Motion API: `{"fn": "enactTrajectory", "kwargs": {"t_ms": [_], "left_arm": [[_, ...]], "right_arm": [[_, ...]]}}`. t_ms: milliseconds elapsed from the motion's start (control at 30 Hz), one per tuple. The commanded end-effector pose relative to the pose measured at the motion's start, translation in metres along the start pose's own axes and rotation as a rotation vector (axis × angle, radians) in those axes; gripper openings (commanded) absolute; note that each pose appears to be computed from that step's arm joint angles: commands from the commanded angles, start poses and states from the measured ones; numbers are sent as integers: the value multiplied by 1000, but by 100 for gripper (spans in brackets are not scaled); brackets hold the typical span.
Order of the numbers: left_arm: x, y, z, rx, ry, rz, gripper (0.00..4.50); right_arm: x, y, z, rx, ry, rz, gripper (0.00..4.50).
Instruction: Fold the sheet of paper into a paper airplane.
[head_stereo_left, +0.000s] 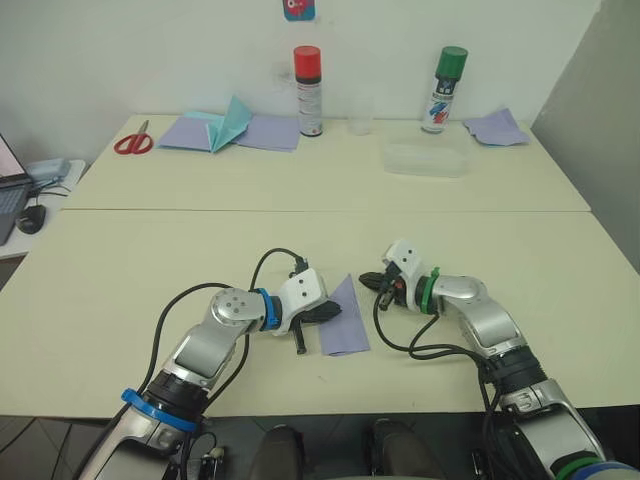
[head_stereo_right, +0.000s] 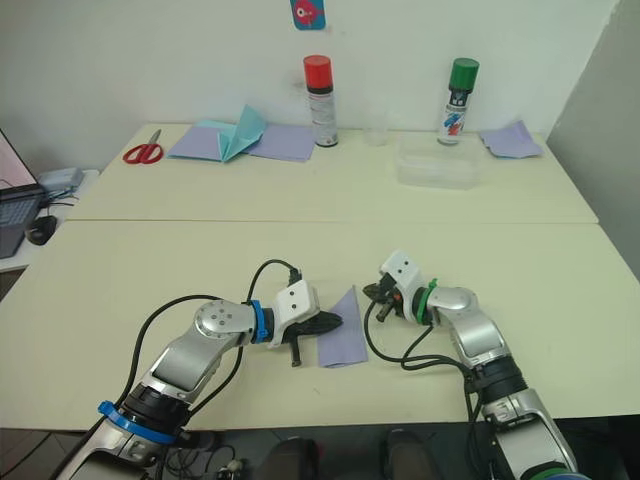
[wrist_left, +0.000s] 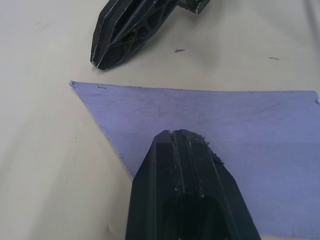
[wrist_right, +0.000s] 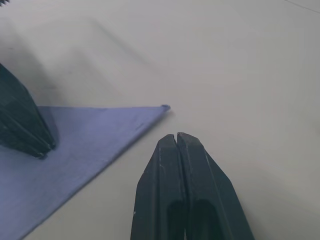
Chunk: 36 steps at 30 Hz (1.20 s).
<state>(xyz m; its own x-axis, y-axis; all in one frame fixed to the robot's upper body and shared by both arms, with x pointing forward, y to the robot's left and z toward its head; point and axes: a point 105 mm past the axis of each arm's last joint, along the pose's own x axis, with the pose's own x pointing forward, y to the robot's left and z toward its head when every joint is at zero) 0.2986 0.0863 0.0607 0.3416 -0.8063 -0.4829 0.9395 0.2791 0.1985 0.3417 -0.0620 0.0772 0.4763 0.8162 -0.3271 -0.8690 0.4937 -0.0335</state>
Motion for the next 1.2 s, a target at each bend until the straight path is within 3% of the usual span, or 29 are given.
{"fn": "enactTrajectory", "kwargs": {"t_ms": [33, 467, 1000, 1200], "left_arm": [[5, -17, -38, -70, 128, -47, 2], [2, -20, -39, -70, 134, -51, 2], [0, -23, -41, -66, 148, -64, 2], [1, -22, -41, -68, 148, -65, 2]], "right_arm": [[1, 14, 12, 1, -33, 77, 0], [14, 11, -21, -49, 125, 32, 0], [19, -21, -17, 17, 104, -158, 0], [16, -18, 12, 43, -49, -132, 0]]}}
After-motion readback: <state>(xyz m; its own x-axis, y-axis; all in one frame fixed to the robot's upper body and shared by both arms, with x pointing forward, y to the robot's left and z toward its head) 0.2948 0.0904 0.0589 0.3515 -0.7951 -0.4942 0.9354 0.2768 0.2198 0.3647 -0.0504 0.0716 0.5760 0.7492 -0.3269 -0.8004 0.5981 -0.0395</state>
